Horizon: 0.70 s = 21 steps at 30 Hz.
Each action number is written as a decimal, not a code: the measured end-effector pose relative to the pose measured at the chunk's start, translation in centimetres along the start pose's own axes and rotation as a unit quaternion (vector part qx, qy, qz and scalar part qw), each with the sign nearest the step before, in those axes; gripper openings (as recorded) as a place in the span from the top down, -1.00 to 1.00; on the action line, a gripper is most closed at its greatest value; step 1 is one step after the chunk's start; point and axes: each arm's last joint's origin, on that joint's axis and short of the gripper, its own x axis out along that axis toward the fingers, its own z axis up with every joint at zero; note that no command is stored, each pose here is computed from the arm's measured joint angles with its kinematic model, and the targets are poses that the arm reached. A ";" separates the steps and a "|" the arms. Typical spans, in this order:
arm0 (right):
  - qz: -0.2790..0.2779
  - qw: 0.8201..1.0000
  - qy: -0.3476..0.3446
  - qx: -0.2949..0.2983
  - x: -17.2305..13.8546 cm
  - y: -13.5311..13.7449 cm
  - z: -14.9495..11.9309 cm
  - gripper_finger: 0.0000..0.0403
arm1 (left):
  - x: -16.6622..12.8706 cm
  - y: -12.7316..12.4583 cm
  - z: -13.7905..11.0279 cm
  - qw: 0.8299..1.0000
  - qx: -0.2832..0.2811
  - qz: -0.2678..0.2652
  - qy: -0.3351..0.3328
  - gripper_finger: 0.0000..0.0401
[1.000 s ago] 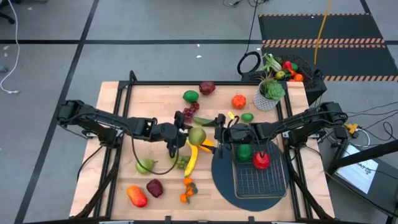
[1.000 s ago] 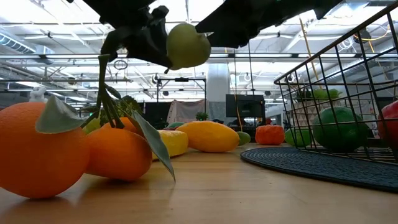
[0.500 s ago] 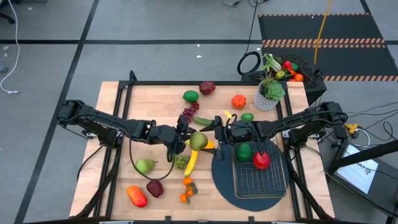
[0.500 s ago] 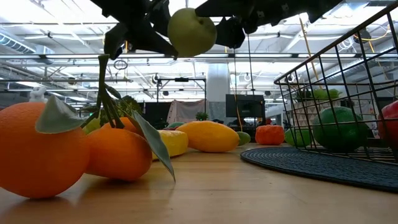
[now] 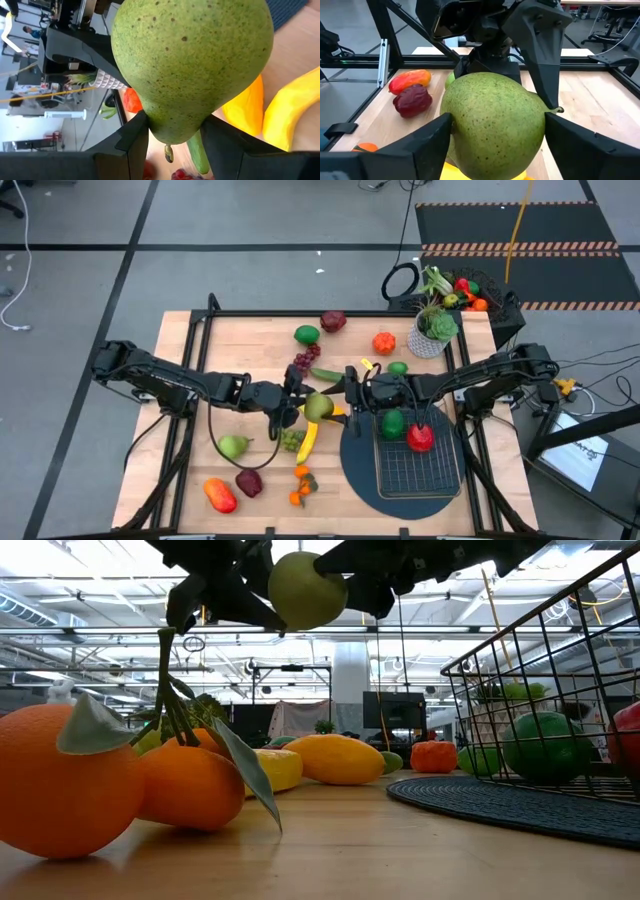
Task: Build produce basket
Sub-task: Put the top pear into the wire basket
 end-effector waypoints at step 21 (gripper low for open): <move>0.004 1.000 0.000 -0.002 -0.2 0.0 0.1 -0.43 | -0.1 0.3 -0.4 0.992 -0.072 0.064 0.076 -0.75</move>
